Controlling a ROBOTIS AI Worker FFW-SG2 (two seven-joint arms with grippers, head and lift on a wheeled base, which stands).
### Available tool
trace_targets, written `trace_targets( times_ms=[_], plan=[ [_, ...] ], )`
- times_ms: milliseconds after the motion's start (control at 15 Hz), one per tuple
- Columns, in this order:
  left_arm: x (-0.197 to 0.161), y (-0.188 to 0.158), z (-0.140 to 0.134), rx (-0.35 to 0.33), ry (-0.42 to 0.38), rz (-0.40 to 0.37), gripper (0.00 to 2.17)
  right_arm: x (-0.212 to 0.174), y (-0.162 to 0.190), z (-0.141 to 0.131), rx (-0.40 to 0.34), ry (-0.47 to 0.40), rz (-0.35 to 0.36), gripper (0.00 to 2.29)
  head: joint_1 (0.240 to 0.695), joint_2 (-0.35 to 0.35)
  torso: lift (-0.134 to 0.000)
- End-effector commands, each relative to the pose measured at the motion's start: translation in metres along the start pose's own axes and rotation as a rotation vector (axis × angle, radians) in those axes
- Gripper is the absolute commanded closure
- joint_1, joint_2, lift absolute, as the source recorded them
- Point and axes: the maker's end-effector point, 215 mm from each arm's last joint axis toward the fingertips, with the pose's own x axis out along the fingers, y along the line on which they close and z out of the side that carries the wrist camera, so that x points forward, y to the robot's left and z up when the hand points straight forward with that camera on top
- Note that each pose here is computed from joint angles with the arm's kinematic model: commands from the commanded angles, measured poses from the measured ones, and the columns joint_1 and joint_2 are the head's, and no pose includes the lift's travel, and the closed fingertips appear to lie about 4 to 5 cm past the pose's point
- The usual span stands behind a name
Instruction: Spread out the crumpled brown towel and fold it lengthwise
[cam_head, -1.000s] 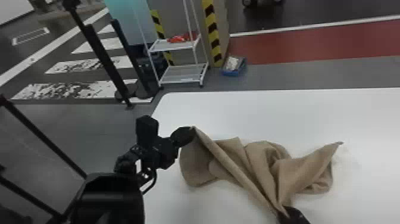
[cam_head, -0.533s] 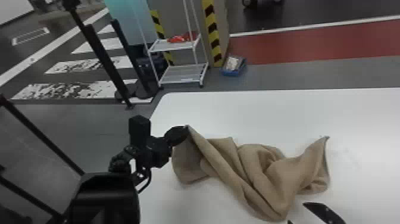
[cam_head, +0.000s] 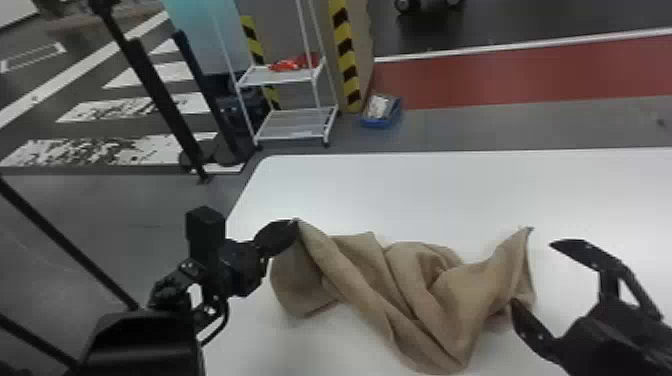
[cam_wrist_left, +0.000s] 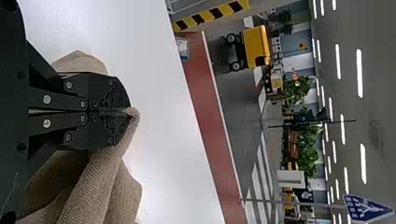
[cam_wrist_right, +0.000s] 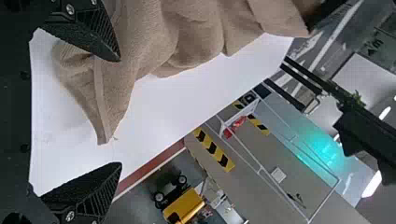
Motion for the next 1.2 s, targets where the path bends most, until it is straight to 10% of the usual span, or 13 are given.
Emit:
trace_targets(
  times_ms=[0,267,800,1133],
  plan=[
    [-0.005,-0.002,-0.002,0.004,0.004,-0.002,2.01,0.013,-0.006,-0.021,-0.198,0.036,0.013,0.1,0.695,0.29,-0.123],
    [-0.006,-0.003,-0.003,0.005,0.006,-0.002,2.01,0.017,-0.028,-0.051,-0.291,0.076,0.079,0.11,0.695,0.255,-0.123],
    [-0.007,-0.004,-0.005,0.001,0.008,-0.002,2.01,0.098,-0.044,-0.053,-0.223,0.11,0.105,0.21,0.695,0.227,-0.123],
    [-0.008,0.0,-0.006,0.003,0.01,0.005,2.01,0.112,-0.015,-0.043,-0.167,0.109,0.334,0.77,0.695,0.257,-0.123]
  ],
)
